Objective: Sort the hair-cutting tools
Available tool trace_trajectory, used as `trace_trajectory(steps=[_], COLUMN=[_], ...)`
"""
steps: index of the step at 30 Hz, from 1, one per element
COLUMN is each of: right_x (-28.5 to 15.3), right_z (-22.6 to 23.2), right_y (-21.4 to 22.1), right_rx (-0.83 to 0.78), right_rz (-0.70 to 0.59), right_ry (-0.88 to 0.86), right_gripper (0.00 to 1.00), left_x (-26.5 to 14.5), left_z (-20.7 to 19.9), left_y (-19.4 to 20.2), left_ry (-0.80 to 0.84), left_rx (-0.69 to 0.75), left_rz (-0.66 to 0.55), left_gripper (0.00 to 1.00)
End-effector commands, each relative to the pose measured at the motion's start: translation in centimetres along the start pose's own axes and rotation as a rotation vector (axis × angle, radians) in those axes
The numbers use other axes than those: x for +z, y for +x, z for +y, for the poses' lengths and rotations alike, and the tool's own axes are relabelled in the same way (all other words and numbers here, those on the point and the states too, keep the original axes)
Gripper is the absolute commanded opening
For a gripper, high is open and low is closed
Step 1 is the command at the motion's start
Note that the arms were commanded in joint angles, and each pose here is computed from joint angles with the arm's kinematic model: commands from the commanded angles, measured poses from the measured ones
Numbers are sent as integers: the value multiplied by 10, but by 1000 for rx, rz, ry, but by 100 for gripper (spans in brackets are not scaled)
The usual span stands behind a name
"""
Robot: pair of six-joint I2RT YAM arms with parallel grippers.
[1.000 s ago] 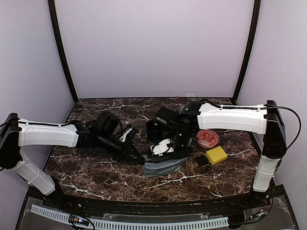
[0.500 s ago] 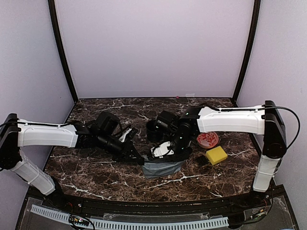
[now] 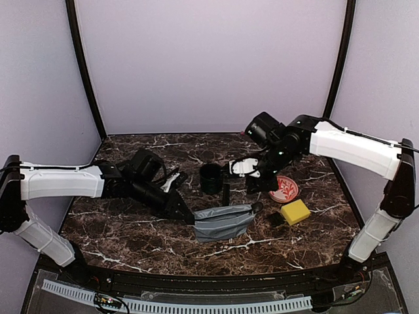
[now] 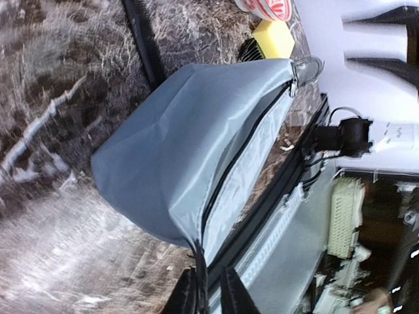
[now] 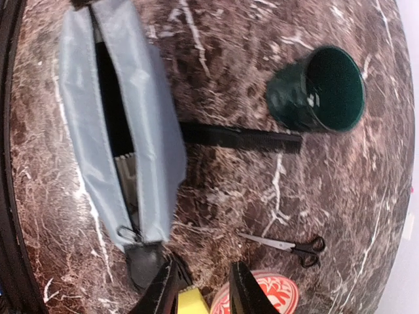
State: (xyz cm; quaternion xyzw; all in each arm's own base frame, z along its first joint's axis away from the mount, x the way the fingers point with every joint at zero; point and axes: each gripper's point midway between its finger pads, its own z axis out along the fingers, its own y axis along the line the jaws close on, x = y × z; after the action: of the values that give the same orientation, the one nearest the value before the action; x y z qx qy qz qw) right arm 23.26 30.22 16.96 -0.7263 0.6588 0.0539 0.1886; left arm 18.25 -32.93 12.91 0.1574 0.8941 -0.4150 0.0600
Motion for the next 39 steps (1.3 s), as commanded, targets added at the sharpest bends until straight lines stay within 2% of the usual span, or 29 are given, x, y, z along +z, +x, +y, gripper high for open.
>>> trace_trajectory(steps=[1,6,11,16,24,39], right_x=[-15,-4,9,33,86,120], right_z=[-39,-82,-126,-159,-169,-181], right_y=[24,57,85,108,127,148], right_rx=[202,377,557,659,737,831], right_rz=[-52,-10,26,88,169,289], right_ry=[53,183,256,277,195,200], right_gripper=[28,30,30,29,19,14], left_x=[-17,-32,-41,-40,-45,-35], left_z=[-4,-5,12,13,9,16], left_y=[-9,-25,-37,-40,-44,-38], left_ry=[-87,-178,-326,-328,-314,-315], left_rx=[106,149,153,144,134,138], left_rz=[-22,-63,-78,-99,-145,-111], left_gripper=[21,26,32,32,33,33])
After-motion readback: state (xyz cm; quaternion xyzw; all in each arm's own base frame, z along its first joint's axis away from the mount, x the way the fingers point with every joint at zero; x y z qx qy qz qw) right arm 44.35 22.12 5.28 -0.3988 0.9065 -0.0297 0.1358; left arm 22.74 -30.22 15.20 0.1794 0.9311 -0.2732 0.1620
